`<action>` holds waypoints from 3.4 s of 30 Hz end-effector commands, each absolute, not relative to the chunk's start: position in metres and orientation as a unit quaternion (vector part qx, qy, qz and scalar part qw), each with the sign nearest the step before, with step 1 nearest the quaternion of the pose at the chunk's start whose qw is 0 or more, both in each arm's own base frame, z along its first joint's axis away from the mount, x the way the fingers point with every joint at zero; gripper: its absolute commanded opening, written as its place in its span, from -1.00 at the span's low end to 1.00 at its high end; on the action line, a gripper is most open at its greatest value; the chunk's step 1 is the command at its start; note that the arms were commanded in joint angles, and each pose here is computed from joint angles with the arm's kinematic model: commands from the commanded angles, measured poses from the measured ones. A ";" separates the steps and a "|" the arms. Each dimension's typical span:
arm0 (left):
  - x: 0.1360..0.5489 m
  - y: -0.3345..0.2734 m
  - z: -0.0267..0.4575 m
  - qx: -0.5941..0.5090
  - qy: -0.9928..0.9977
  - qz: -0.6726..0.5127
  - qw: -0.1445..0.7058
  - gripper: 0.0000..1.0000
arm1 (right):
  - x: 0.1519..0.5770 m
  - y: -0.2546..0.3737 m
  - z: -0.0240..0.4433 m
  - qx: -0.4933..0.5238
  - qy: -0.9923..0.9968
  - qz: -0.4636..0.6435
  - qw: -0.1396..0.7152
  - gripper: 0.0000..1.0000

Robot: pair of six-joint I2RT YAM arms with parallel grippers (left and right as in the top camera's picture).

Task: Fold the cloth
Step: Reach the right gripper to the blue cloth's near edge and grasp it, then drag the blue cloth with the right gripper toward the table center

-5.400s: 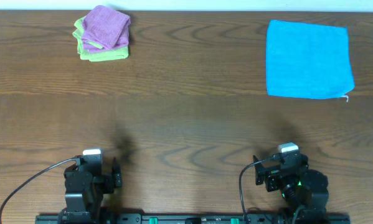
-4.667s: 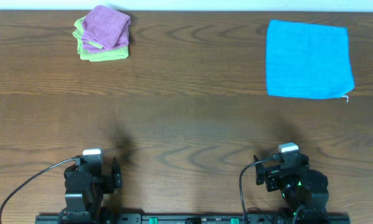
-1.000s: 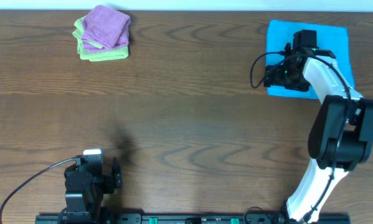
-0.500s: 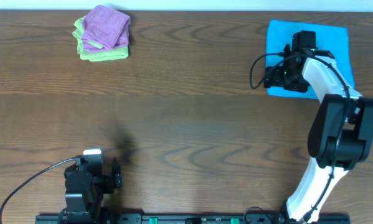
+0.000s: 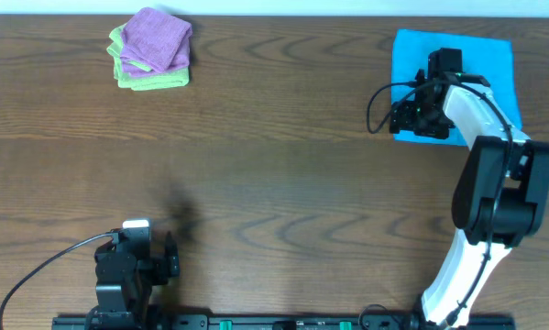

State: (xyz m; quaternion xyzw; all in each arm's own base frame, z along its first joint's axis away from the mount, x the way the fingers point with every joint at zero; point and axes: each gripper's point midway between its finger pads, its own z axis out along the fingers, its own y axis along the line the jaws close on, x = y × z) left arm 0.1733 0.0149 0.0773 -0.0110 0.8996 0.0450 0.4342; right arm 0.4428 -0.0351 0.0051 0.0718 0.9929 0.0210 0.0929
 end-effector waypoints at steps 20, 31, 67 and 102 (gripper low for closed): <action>0.165 0.015 0.053 -0.003 0.915 0.049 0.400 0.91 | 0.440 -0.039 -0.005 0.073 0.994 0.015 0.077 -0.37; 0.165 0.015 0.054 -0.003 0.915 0.049 0.400 0.91 | 0.442 -0.023 -0.005 0.052 0.995 0.016 0.079 0.40; 0.165 0.015 0.054 -0.003 0.915 0.049 0.400 0.91 | 0.404 0.089 -0.016 -0.053 0.995 0.084 0.003 -0.98; 0.165 0.015 0.053 -0.003 0.915 0.049 0.400 0.91 | 0.272 0.359 0.053 -0.324 0.921 0.214 0.029 0.09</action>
